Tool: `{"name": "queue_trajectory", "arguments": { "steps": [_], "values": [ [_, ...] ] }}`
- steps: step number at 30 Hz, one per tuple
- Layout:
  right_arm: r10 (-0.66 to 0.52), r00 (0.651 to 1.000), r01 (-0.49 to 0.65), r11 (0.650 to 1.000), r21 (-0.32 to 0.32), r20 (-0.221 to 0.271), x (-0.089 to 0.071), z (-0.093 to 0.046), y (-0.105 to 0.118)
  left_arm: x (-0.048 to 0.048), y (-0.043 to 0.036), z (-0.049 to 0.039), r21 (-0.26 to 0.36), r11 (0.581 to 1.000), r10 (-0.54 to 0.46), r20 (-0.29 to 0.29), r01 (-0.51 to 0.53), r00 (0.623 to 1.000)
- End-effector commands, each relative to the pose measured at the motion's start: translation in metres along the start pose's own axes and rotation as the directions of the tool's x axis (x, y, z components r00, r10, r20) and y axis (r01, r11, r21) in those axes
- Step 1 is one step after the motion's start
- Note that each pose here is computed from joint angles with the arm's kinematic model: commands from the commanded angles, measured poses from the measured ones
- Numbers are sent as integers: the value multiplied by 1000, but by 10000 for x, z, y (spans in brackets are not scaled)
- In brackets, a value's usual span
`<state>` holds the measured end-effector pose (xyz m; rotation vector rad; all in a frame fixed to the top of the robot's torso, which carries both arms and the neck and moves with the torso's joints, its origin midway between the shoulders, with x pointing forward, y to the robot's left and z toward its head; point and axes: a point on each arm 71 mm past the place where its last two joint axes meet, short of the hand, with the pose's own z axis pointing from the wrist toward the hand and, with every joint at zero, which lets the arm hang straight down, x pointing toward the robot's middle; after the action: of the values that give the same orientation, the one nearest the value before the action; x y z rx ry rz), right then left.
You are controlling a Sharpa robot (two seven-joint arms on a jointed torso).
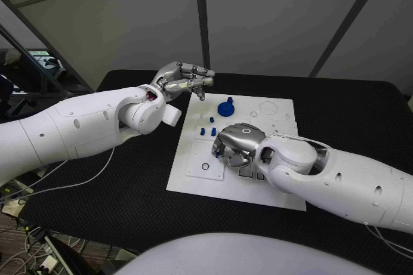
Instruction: Assemble the parts on the task board
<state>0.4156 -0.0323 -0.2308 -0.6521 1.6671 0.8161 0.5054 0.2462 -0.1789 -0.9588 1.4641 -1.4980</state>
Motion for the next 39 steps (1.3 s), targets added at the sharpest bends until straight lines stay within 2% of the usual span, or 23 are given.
{"name": "queue_trajectory", "arguments": {
  "steps": [1,7,16,26,29,34,39],
  "values": [
    [-17,999,18,1000,18,-40,57,-5,-29,11,-16,6,3,1000,-7,-12,7,1000],
    [-16,1000,16,1000,15,-20,47,-5,-23,10,-14,7,0,1000,-8,-15,8,1000],
    [-10,999,10,1000,4,47,0,-51,-6,14,-11,10,-3,1000,-9,-19,9,1000],
    [27,995,-25,999,-19,101,-79,-299,-11,-2,-3,10,-8,1000,-9,-17,8,1000],
    [39,992,-39,999,-3,121,-165,-392,-89,-8,-2,9,-9,1000,-8,-16,8,1000],
    [78,984,-89,994,62,162,-419,-591,-372,-28,-2,-4,-9,1000,-6,-13,6,1000],
    [91,984,-111,986,125,154,-605,-751,-664,-43,4,-12,-11,1000,-5,-9,4,1000]
  ]
}}
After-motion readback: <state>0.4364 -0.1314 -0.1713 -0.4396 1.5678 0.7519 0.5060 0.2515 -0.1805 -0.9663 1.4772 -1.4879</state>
